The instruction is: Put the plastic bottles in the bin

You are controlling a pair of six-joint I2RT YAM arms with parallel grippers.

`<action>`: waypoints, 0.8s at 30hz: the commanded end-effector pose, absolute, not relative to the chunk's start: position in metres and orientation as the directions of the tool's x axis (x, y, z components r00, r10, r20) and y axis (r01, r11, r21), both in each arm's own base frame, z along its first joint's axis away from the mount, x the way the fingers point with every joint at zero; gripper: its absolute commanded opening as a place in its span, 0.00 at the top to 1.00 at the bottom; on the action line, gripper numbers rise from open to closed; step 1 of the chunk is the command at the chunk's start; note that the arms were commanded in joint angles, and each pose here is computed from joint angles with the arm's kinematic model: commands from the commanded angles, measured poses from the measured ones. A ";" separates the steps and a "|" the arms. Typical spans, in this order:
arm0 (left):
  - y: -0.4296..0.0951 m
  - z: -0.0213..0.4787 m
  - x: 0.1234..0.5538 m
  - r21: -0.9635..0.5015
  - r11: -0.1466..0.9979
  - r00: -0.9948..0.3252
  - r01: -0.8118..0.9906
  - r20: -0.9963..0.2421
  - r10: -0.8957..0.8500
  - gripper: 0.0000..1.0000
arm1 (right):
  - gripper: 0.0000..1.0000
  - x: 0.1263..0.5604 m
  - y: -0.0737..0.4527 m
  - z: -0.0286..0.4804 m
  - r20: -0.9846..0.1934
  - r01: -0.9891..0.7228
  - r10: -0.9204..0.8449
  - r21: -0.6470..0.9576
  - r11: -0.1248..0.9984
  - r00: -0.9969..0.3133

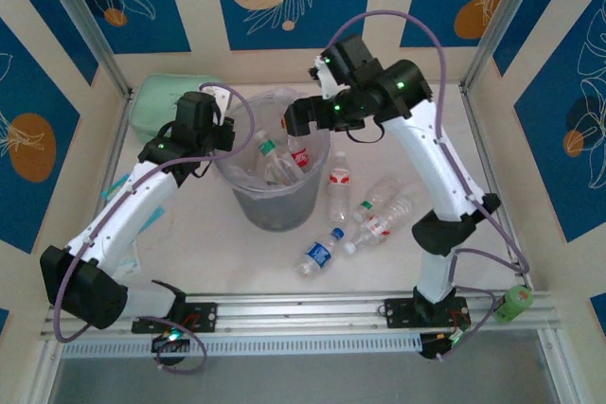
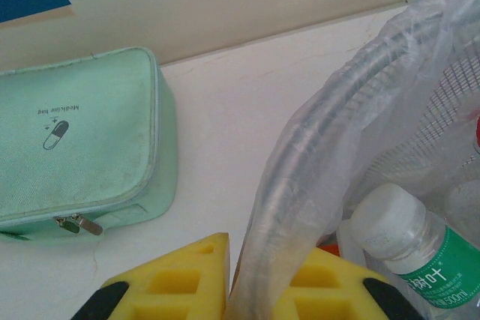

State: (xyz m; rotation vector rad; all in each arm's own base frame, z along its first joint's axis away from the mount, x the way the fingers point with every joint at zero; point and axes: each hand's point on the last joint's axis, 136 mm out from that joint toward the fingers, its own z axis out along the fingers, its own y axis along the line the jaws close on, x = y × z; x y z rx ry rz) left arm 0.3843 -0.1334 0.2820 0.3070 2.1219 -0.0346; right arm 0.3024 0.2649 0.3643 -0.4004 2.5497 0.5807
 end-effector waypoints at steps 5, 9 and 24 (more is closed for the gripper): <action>-0.136 0.236 0.371 0.120 0.956 -0.615 0.268 -0.742 0.266 1.00 | 0.01 0.300 0.216 0.349 -0.474 -0.221 -0.015 0.383 0.897 -0.880; -0.135 0.235 0.372 0.128 0.957 -0.616 0.262 -0.741 0.268 1.00 | 0.01 0.291 0.186 0.324 -0.418 -0.122 0.079 0.433 0.893 -0.905; -0.135 0.233 0.373 0.133 0.955 -0.618 0.266 -0.737 0.275 1.00 | 0.07 0.257 0.083 0.141 -0.059 0.413 0.446 0.285 0.865 -0.893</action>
